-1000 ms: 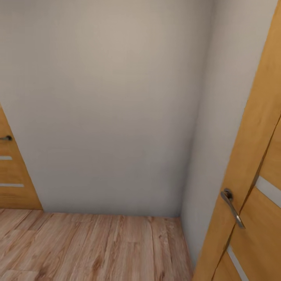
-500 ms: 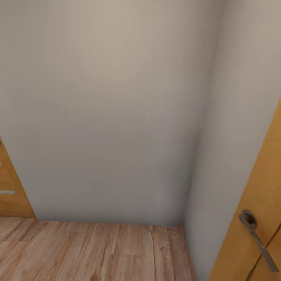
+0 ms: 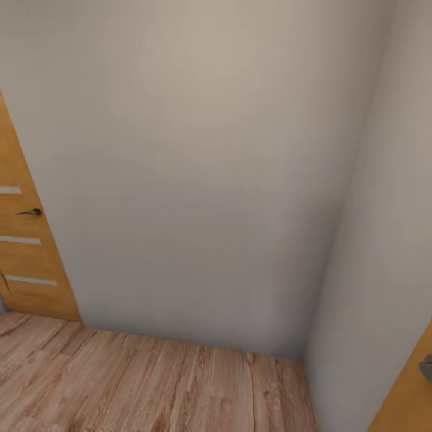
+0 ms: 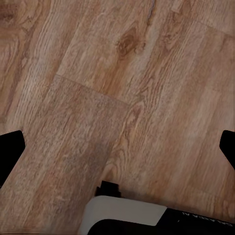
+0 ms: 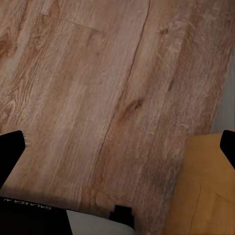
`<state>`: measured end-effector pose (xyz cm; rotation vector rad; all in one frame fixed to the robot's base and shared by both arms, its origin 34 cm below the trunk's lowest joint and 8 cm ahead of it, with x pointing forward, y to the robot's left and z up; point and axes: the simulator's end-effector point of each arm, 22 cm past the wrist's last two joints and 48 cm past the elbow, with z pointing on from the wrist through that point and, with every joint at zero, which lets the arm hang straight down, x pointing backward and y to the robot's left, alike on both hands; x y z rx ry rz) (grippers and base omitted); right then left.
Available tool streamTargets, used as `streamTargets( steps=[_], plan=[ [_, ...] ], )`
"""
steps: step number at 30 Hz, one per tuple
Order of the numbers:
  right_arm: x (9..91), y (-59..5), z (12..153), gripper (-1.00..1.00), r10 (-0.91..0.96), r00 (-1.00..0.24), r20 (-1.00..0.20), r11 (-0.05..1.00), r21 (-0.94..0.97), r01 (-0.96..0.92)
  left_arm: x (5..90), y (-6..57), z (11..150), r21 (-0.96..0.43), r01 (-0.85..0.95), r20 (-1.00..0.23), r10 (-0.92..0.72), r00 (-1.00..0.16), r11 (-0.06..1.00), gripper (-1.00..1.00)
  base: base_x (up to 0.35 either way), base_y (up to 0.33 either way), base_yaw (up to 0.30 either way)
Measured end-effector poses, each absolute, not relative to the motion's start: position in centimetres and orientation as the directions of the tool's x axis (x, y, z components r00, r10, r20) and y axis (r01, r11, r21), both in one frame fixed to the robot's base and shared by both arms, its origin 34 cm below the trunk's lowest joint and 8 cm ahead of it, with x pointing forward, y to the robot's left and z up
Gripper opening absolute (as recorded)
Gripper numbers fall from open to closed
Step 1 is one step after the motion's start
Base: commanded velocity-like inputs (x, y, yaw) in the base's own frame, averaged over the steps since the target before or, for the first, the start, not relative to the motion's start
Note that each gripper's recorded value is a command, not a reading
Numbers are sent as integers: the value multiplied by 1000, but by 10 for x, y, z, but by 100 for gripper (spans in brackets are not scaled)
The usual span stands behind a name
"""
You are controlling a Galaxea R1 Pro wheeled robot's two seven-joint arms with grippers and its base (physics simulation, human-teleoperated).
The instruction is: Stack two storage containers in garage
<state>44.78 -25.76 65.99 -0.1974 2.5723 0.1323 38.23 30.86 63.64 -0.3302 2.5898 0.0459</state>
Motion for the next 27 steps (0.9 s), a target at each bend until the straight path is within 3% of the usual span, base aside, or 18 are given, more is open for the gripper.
streamTargets(
  steps=[27],
  plan=[
    [448,-258,660,100,-114,-838,-534,985,48,-164,383,308,637,-33,-243,-508,-226,-832,969,100,14,0,300]
  ],
)
